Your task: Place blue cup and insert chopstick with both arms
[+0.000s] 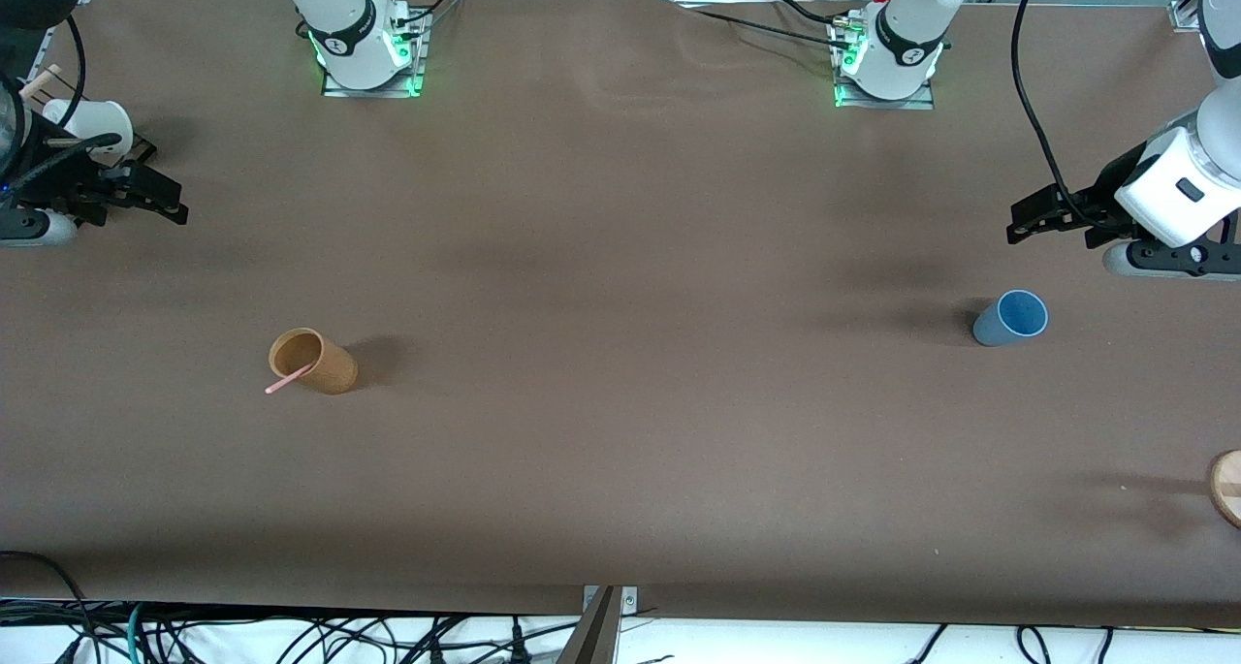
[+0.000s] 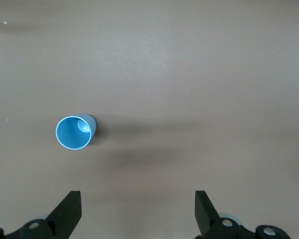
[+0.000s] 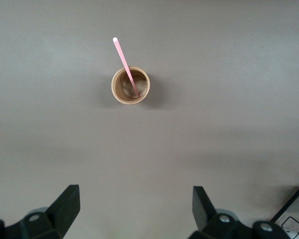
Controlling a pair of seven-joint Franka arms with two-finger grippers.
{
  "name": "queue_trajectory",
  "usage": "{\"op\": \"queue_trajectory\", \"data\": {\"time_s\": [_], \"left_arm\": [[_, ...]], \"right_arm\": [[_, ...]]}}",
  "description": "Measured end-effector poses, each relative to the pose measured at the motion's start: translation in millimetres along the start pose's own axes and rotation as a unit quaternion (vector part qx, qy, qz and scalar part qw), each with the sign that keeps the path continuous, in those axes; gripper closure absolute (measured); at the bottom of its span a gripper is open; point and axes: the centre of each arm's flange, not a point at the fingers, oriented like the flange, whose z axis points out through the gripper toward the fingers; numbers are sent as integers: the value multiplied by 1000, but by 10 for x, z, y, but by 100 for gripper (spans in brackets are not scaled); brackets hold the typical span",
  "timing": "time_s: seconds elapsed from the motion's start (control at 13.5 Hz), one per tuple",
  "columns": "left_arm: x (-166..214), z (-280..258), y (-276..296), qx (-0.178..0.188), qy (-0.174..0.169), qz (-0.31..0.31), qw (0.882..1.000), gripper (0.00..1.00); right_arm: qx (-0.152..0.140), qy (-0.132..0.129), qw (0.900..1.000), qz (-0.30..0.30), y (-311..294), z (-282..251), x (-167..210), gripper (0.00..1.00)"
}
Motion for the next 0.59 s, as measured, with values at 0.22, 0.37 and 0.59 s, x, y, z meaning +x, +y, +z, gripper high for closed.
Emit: {"op": "queue_trajectory", "data": {"time_s": [0.22,0.37,0.59], "left_arm": [[1,2,0,0,0,-3,1000,0],[2,4,0,0,0,-4,1000,0],[2,5,0,0,0,-4,1000,0]], "right_arm": [[0,2,1000,-1,-3,-3,3,0],[0,2,1000,-1,-2,-3,4,0],[0,2,1000,0,8,-3,3,0]]}}
